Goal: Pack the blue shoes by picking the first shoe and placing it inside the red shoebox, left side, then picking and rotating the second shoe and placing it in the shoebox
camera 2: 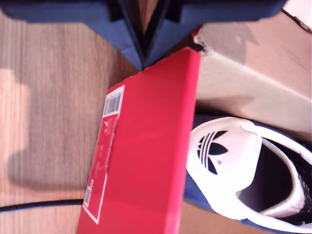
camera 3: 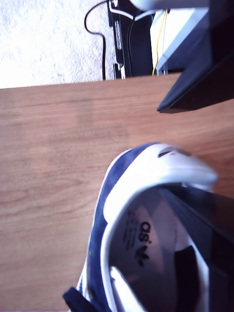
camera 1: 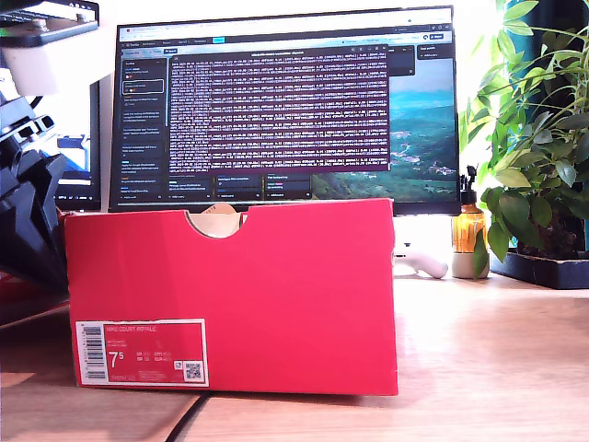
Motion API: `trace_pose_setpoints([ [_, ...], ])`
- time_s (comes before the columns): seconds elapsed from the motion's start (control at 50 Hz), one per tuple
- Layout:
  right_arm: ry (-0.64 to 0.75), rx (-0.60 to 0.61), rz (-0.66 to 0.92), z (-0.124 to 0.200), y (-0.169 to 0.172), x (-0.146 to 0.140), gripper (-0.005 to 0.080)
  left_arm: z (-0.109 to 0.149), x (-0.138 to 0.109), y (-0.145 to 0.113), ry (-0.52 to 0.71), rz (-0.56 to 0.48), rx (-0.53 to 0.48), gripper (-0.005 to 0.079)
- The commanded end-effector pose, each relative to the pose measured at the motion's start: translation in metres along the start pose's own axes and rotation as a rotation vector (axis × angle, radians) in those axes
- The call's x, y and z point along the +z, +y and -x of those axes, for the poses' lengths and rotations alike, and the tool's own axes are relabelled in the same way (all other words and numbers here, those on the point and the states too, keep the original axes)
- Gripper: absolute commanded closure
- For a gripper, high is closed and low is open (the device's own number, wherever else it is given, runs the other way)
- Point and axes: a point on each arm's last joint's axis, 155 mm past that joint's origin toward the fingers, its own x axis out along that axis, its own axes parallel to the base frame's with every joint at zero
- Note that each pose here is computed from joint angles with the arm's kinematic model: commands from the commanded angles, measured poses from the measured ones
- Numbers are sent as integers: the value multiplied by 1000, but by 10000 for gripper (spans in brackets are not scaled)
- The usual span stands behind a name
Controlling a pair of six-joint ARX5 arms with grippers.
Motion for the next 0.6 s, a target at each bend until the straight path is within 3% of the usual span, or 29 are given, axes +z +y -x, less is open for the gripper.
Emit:
trace_pose_setpoints([
  [0.0, -1, -30, -10, -14, -6, -1, 325, -2, 2, -1, -2, 4, -11, 761],
  [0.16, 2, -5, -31, -31, -5, -6, 391, -2, 2, -1, -2, 4, -11, 761],
  [0.22, -4, 7, -40, -36, -4, -7, 485, -2, 2, -2, -2, 4, -12, 761],
  [0.34, -30, 14, -91, -42, -5, -3, 768, -2, 2, -2, -2, 4, -12, 761],
  [0.58, -66, -8, -62, -40, -11, 4, 762, -2, 2, -2, -2, 4, -12, 761],
])
